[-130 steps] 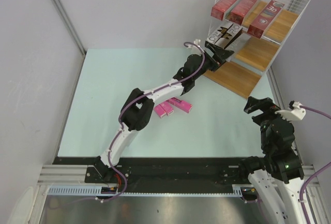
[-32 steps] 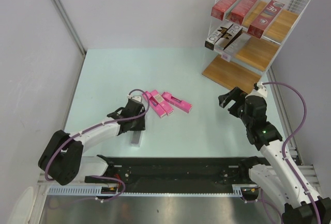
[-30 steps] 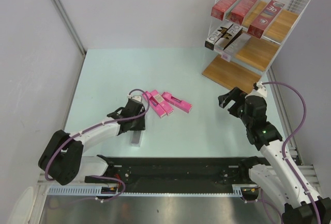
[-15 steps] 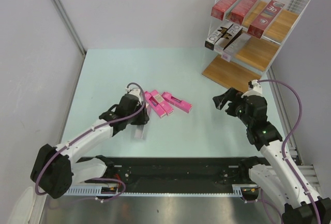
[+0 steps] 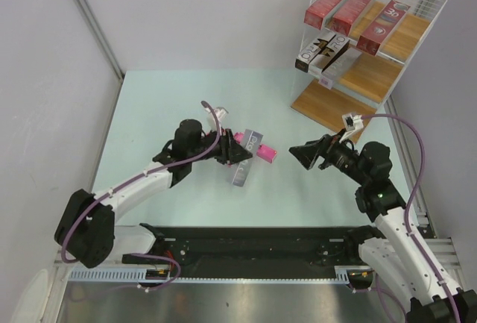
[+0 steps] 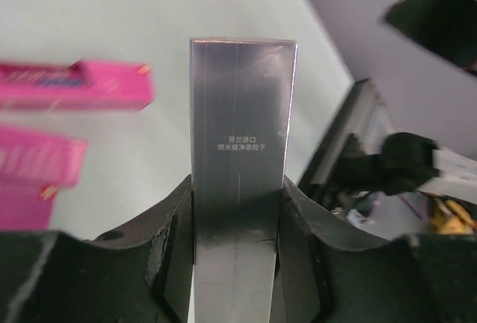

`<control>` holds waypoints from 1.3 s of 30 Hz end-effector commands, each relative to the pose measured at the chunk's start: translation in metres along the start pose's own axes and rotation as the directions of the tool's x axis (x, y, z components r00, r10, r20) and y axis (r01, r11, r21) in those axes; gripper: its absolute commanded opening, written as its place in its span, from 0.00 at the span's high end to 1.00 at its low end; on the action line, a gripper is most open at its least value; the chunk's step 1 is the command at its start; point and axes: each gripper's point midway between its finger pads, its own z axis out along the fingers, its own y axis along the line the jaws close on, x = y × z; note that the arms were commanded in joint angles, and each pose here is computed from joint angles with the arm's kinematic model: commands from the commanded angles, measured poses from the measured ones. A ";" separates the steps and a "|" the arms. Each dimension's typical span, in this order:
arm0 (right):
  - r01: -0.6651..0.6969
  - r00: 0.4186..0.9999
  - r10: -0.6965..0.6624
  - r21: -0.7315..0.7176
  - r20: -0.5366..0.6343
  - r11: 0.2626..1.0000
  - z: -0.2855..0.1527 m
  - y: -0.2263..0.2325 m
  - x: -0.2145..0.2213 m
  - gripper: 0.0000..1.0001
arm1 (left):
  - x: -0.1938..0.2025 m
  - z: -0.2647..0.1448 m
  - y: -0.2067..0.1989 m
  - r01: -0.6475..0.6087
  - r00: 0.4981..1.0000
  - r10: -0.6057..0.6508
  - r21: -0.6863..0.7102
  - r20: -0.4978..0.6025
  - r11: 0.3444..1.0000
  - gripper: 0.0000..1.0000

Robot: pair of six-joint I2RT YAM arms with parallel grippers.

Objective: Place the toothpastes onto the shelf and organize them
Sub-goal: Pick up the toothpaste from the center of the board.

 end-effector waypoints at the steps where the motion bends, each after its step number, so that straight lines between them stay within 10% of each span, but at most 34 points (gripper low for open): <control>1: 0.073 0.997 -0.075 -0.247 0.001 0.966 -0.002 0.043 -0.004 0.00 | -0.055 -0.007 -0.105 -0.156 0.985 0.105 0.428 0.139 0.890 0.75; 17: 0.077 0.997 -0.071 -0.436 0.030 0.897 -0.011 0.076 -0.007 0.02 | -0.030 0.017 -0.188 -0.198 0.975 0.215 0.676 0.060 0.709 0.75; 31: 0.069 0.998 -0.062 -0.471 0.031 0.879 -0.011 0.083 -0.010 0.64 | -0.027 0.019 -0.188 -0.186 0.976 0.212 0.686 0.047 0.704 0.74; 39: 0.071 0.997 -0.057 -0.474 0.044 0.878 -0.014 0.085 -0.014 0.73 | -0.022 0.025 -0.181 -0.167 0.978 0.207 0.666 0.021 0.727 0.50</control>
